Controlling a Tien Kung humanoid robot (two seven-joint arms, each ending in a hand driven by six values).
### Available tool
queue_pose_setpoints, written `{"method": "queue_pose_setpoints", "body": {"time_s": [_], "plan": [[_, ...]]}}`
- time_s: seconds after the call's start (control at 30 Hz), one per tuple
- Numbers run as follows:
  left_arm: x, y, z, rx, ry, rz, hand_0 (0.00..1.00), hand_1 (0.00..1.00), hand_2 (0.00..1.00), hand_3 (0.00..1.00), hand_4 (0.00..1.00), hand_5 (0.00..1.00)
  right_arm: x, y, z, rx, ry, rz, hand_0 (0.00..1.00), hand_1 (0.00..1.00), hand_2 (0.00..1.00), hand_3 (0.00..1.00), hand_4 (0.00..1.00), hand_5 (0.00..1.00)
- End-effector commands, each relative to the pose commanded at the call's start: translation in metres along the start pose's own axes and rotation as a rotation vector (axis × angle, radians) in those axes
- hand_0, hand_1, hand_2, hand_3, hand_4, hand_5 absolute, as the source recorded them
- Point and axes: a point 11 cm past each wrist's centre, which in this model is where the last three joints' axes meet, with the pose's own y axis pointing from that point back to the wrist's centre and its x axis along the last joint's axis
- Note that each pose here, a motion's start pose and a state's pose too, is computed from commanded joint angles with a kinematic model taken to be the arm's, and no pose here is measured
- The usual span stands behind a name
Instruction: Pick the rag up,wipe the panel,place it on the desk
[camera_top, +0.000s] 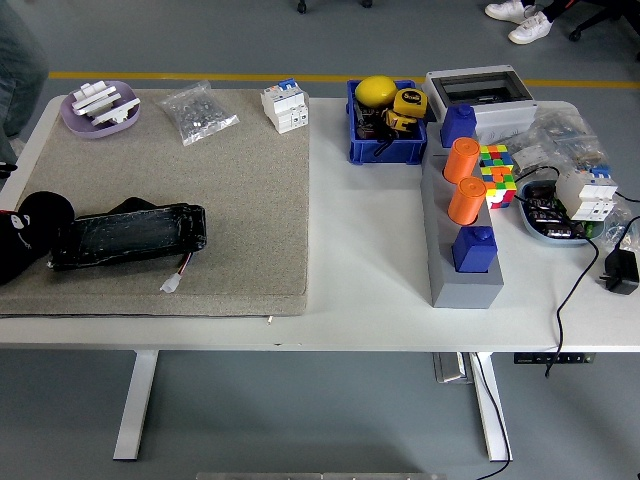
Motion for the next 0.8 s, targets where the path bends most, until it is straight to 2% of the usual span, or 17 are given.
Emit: {"method": "queue_pose_setpoints", "body": {"time_s": [0.33,0.37,0.53,0.57,0.73,0.77,0.8], "plan": [[-0.014,-0.003,-0.015,0.065,-0.011,-0.053,0.914,0.921,0.877,0.807,0.85,0.002,0.001,0.0,-0.002,0.01,0.001,0.01,0.79,0.716,0.722,0.701,0.998,0.736],[-0.015,-0.003,-0.016,0.068,-0.011,-0.054,0.828,0.867,0.837,0.779,0.841,0.002,0.001,0.0,-0.002,0.011,0.002,0.01,0.79,0.716,0.721,0.699,0.998,0.735],[-0.02,-0.005,-0.018,0.081,-0.012,-0.052,0.828,0.867,0.837,0.779,0.841,0.002,0.002,0.0,-0.003,0.018,0.001,0.017,0.79,0.716,0.721,0.699,0.998,0.735],[-0.02,-0.006,-0.019,0.086,-0.01,-0.054,0.547,0.712,0.71,0.607,0.65,0.002,0.002,0.0,-0.003,0.02,0.001,0.018,0.79,0.711,0.72,0.693,0.998,0.731],[-0.024,-0.007,-0.021,0.104,-0.015,-0.048,0.547,0.712,0.71,0.607,0.65,0.002,0.004,0.001,-0.005,0.028,0.001,0.027,0.79,0.711,0.72,0.693,0.998,0.731],[-0.024,-0.007,-0.021,0.105,-0.016,-0.047,0.439,0.554,0.626,0.562,0.414,0.002,0.004,0.001,-0.005,0.03,0.0,0.029,0.791,0.711,0.718,0.693,0.998,0.732],[-0.024,-0.007,-0.021,0.106,-0.016,-0.047,0.439,0.554,0.626,0.562,0.414,0.002,0.004,0.001,-0.005,0.031,-0.002,0.03,0.791,0.711,0.718,0.693,0.998,0.732]]}}
